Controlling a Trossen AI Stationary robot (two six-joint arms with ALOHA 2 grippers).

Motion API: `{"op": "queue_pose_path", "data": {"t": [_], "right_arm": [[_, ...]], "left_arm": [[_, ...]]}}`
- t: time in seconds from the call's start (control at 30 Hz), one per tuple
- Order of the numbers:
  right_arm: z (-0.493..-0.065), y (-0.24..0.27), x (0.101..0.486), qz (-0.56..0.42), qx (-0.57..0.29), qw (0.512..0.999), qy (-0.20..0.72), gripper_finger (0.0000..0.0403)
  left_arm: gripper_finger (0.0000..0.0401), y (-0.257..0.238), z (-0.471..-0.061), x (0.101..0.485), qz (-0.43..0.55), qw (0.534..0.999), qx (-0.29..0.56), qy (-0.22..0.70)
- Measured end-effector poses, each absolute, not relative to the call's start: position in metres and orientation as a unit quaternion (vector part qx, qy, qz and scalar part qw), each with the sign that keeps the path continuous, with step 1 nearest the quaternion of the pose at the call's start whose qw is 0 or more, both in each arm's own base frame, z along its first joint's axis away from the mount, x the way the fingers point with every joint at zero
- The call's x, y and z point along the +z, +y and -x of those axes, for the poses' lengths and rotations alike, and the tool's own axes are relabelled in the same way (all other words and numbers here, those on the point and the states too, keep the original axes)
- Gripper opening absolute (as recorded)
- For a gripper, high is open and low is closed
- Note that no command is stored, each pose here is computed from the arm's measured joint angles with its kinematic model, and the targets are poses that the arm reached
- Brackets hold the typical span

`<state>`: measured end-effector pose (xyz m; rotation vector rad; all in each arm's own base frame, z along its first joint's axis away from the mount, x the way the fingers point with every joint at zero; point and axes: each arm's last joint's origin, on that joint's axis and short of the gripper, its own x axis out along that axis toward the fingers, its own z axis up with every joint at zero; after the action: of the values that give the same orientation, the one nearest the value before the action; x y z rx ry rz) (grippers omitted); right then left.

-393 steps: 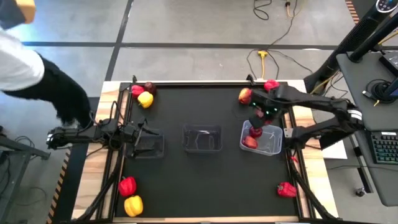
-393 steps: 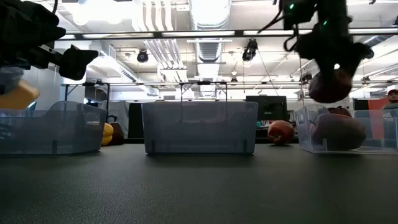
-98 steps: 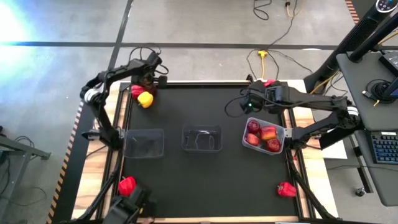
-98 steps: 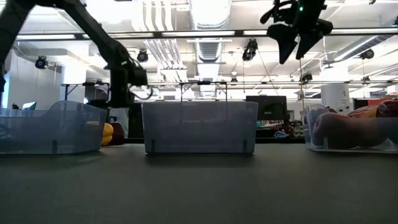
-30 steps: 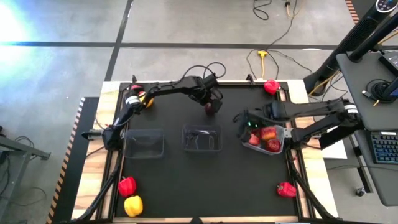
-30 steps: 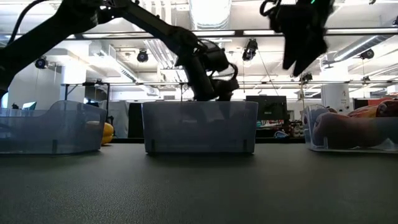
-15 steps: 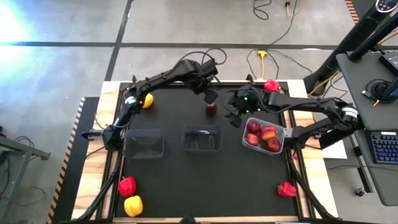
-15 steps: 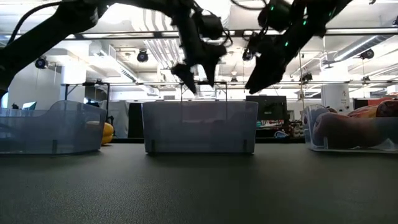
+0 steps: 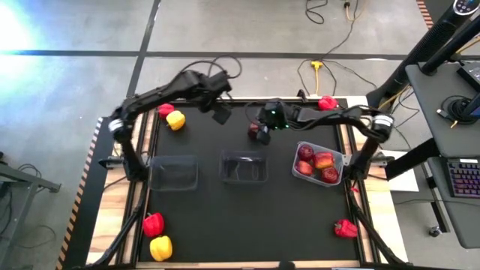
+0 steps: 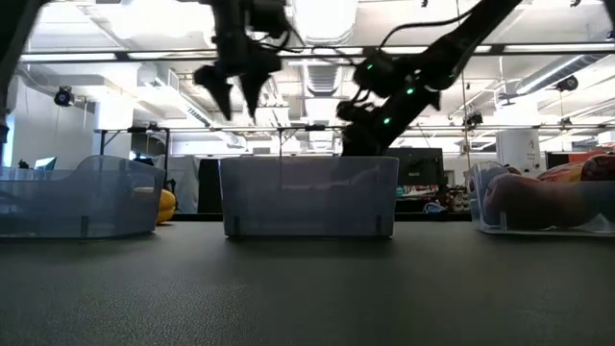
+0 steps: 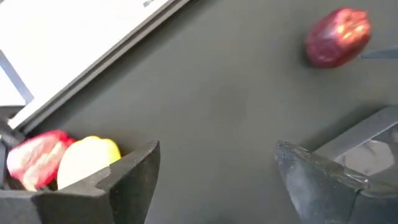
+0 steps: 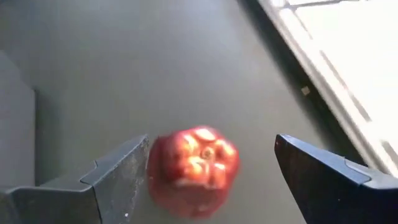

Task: Sort produce into baskets
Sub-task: Put the red apple into the transparent bin

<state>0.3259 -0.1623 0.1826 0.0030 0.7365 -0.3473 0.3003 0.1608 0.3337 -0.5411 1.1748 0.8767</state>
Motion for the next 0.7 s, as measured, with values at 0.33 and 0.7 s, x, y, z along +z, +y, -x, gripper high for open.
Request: {"op": "queue_pose_path", "data": {"t": [0.33,0.7], "right_arm": [[-0.359,-0.179,0.153,-0.087,-0.167,0.875,0.446,0.0329],[-0.374,-0.172,0.171,-0.171,-0.241,0.831,0.471,0.0261]], "left_arm": [[0.0289,0.118,-0.232,0.289,0.28,0.764,0.354,0.461],[0.0285,0.072,-0.207,0.24,0.286,0.888,0.159,0.322]]}}
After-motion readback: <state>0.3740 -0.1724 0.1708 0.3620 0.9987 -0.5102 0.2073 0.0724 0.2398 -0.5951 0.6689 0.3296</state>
